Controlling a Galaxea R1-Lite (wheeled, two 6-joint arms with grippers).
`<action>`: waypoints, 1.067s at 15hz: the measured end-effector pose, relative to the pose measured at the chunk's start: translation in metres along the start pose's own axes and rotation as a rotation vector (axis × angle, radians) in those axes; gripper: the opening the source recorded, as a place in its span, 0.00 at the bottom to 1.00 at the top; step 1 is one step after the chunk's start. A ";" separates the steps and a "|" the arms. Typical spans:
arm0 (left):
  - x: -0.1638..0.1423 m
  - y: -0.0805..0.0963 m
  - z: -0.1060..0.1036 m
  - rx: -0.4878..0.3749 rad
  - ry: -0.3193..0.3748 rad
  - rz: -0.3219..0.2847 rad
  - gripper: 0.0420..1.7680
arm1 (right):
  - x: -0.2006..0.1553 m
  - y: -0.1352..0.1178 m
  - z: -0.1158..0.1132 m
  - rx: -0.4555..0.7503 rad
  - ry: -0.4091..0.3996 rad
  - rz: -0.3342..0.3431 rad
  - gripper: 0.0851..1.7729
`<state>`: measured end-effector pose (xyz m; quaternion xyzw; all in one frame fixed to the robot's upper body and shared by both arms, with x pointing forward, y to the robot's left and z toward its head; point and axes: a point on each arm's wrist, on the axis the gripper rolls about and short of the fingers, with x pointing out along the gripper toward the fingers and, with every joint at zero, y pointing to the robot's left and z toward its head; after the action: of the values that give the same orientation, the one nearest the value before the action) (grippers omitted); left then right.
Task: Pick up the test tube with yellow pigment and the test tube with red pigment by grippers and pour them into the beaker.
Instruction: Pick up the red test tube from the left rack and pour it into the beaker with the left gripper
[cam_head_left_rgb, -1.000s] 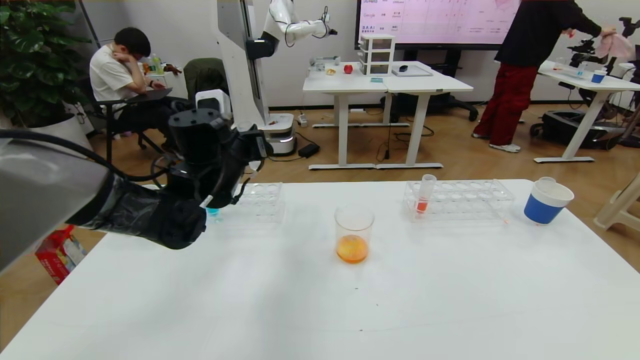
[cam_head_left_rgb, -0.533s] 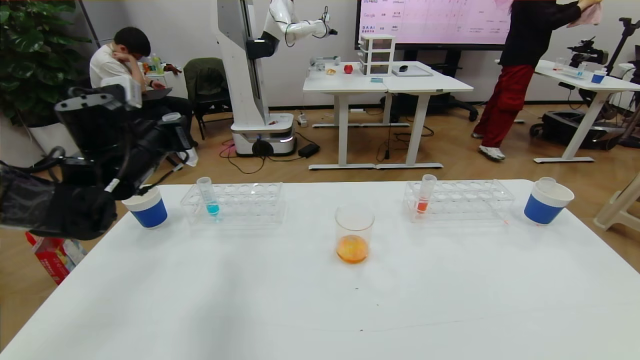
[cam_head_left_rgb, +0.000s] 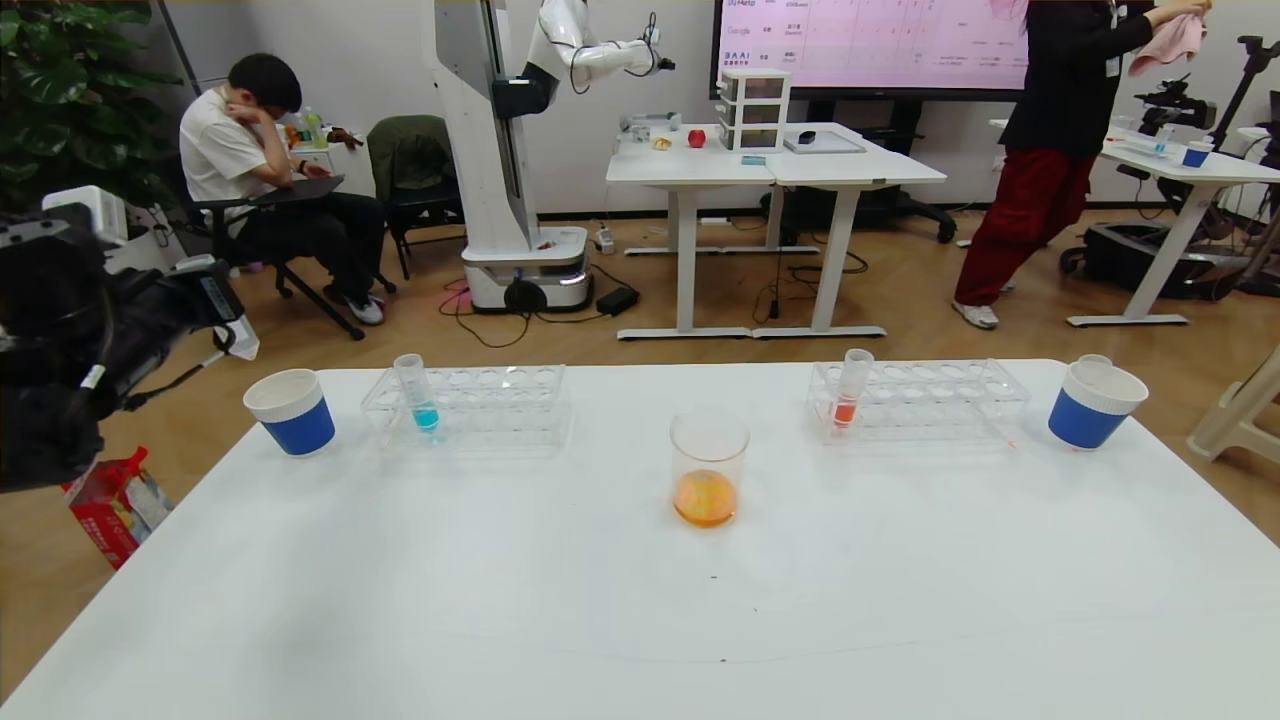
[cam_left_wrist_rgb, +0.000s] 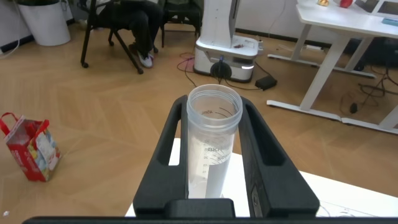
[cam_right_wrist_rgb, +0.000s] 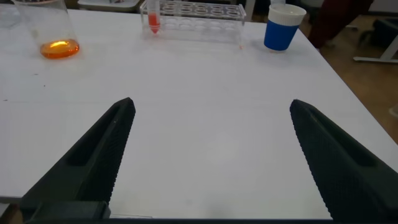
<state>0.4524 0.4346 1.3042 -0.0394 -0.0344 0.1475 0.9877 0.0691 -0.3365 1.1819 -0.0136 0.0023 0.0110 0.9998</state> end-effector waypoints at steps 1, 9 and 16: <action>0.003 0.002 -0.006 0.003 0.016 0.005 0.27 | 0.000 0.000 0.000 0.000 0.000 0.000 0.98; 0.032 0.006 -0.067 0.005 -0.040 0.010 0.27 | 0.000 0.000 0.000 0.000 0.000 0.000 0.98; 0.039 0.006 -0.106 0.005 0.010 0.005 0.27 | 0.000 0.000 0.000 0.000 0.000 0.000 0.98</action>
<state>0.4966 0.4444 1.2004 -0.0375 -0.0289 0.1500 0.9875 0.0691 -0.3365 1.1818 -0.0136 0.0025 0.0108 0.9998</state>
